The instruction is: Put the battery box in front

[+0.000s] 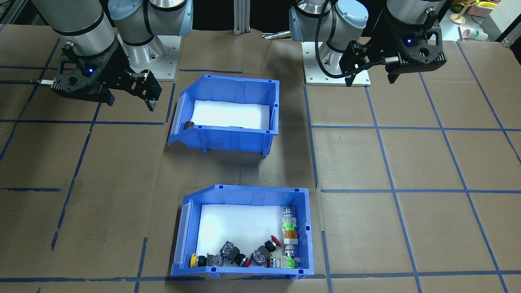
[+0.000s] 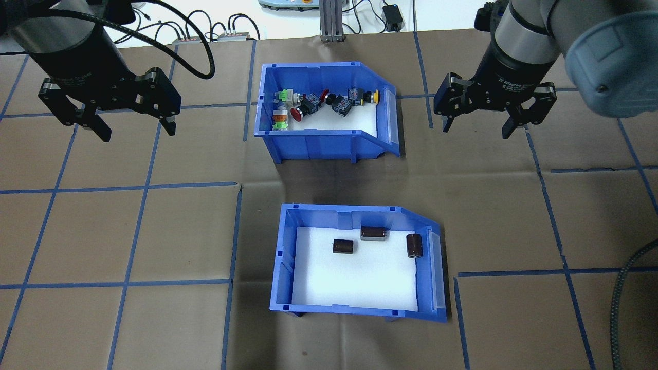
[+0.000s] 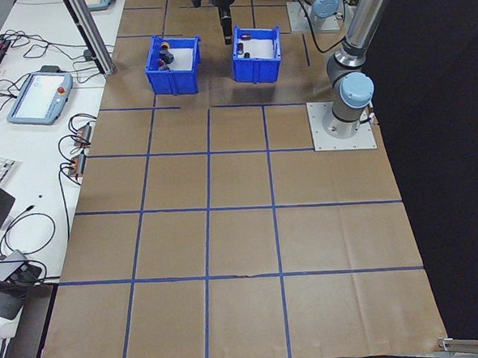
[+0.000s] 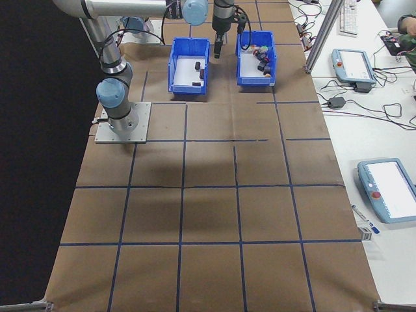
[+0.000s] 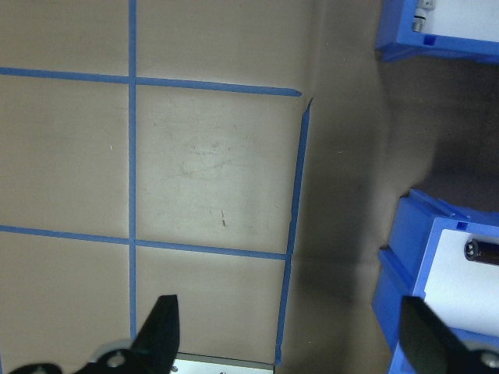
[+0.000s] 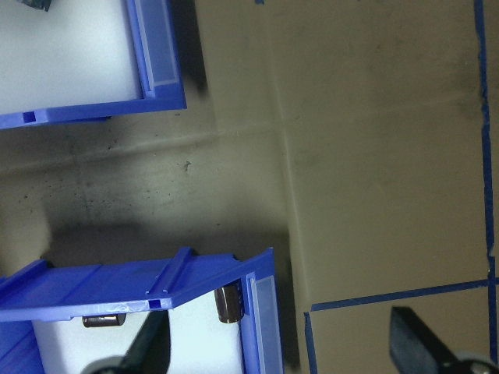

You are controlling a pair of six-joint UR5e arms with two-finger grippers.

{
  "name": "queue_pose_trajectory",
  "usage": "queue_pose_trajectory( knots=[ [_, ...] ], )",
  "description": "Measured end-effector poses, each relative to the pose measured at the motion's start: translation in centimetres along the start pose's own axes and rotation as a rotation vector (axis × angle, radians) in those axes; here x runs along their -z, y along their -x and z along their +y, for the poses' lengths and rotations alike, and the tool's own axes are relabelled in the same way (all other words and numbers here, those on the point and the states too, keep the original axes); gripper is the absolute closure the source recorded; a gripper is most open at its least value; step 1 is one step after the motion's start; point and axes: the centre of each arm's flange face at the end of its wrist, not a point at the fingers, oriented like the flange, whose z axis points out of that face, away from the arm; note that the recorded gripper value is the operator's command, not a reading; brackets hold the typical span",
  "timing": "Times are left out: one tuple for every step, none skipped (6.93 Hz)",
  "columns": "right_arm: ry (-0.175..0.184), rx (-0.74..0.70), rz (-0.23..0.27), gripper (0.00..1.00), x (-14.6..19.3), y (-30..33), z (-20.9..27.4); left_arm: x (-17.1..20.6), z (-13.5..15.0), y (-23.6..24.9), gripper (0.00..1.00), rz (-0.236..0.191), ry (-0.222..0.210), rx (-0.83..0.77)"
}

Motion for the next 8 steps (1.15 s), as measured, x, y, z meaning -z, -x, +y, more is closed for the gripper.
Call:
queue_pose_trajectory(
  knots=[
    [-0.023,0.032,0.008,0.0,0.1,0.3,-1.1,-0.6,-0.4,0.0,0.0,-0.001,0.014,0.001],
    [-0.038,0.111,0.009,0.0,0.0,0.9,-3.1,-0.6,-0.4,-0.1,0.01,0.0,0.014,0.006],
    [-0.045,0.216,0.007,0.0,0.1,2.2,-5.3,-0.2,-0.1,-0.1,0.01,-0.001,0.006,0.012],
    [-0.05,0.328,0.01,0.0,0.1,4.6,-7.3,-0.1,0.1,-0.1,0.01,-0.001,0.001,0.018],
    [-0.053,0.439,0.016,0.0,-0.4,7.9,-9.1,0.0,0.4,-0.1,0.01,0.001,0.001,0.075],
    [-0.052,0.559,0.02,0.0,-1.3,11.2,-10.7,-0.3,1.2,-0.1,0.01,0.004,0.011,0.199],
    [-0.05,0.723,0.024,0.0,-2.6,14.5,-11.9,-1.5,3.0,-0.2,0.01,0.002,0.033,0.383],
    [-0.056,0.913,0.026,0.0,-3.6,17.6,-12.6,-3.4,4.9,-0.4,0.01,-0.008,0.066,0.592]
  ],
)
